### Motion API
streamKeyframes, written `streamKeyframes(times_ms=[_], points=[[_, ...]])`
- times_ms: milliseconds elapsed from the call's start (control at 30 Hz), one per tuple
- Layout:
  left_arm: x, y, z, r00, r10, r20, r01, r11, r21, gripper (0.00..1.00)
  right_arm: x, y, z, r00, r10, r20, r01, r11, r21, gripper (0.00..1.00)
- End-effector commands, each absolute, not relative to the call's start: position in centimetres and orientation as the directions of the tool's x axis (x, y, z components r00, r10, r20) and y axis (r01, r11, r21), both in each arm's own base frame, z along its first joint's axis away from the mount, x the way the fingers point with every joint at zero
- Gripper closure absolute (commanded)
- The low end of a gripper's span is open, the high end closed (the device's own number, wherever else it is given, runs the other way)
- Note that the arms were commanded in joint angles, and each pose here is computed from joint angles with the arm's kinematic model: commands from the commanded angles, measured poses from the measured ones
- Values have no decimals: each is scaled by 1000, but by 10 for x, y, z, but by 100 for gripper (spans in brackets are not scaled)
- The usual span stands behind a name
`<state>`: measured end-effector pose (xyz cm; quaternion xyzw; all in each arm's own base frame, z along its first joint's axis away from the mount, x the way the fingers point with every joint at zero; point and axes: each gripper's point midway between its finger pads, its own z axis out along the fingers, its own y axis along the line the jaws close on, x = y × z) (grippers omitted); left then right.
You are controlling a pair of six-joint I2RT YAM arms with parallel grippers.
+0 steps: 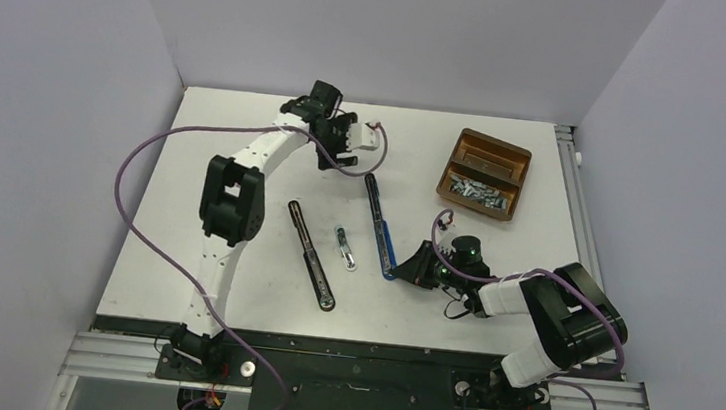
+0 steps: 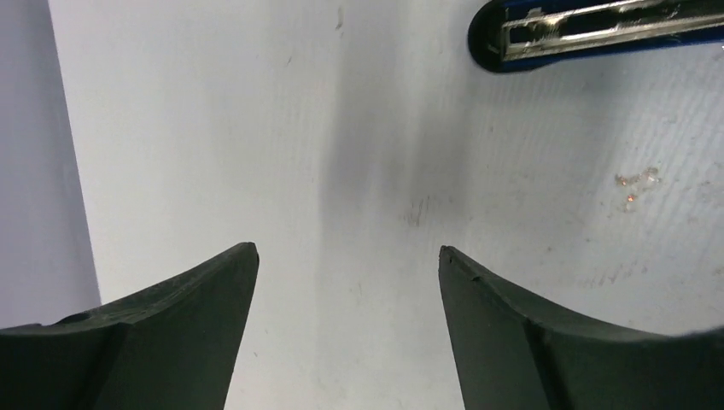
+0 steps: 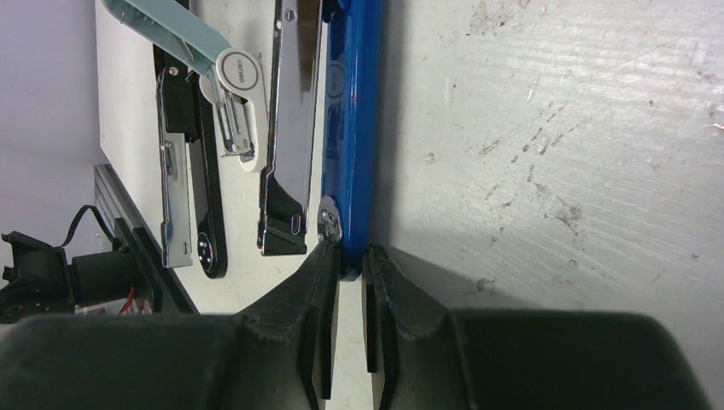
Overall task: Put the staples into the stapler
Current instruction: Open the stapler at the center of the board, then adjust the stapler at the center of the board.
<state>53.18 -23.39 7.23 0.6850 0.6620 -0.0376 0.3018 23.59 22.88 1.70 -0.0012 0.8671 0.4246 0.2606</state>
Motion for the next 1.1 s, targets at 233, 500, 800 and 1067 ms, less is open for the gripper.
streamKeyframes(times_ms=[233,500,800,1067], points=[[505,-219,213,-142,621,-770,862,461,212,4,232,213,2,-878,175,-446,-185,735,652,59],[480,-183,237,-384,497,-778,754,655,46,4,245,188,29,-826,148,-545,-182,844,505,40],[448,-126,239,-521,377,-766,547,836,38,4,314,221,89,-709,103,-697,-245,891,381,21],[398,-88,218,-618,338,-710,471,882,9,4,353,267,67,-713,-69,-698,-308,925,223,19]])
